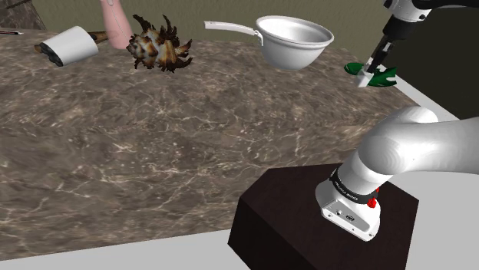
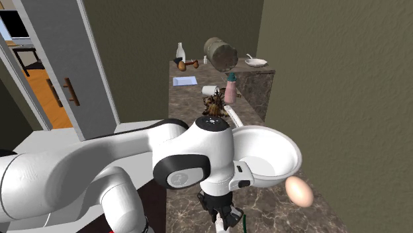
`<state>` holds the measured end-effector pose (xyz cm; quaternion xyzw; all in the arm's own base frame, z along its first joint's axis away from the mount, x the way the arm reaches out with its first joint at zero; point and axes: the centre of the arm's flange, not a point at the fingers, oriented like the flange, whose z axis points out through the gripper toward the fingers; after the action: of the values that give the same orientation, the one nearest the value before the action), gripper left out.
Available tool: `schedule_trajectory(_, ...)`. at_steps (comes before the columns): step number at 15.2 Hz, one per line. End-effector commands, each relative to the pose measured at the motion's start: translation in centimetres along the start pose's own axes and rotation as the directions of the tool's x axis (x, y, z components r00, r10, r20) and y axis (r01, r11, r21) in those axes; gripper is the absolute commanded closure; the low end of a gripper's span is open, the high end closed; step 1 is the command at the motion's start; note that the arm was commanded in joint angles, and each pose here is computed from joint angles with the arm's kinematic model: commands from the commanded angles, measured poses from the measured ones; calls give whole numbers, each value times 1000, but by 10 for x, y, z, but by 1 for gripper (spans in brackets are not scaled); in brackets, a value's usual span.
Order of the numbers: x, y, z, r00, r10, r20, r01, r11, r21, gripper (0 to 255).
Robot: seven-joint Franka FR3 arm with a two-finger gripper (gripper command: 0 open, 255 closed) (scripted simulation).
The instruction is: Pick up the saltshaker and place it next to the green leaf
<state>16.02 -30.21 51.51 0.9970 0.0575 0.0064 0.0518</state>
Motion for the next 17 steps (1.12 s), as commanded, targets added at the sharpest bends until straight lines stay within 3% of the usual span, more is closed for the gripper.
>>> schedule_trajectory(1, 0, 0, 3, 1000, 0, 0, 0, 1000, 0, 255)
schedule_trajectory(7, 0, 0, 3, 1000, 0, 0, 0, 1000, 0, 255)
schedule_trajectory(8, 0, 0, 3, 1000, 0, 0, 0, 1000, 0, 0)
schedule_trajectory(13, 0, 0, 3, 1000, 0, 0, 0, 1000, 0, 0)
schedule_trajectory(17, 0, 0, -47, 1000, 0, 0, 0, 1000, 0, 0)
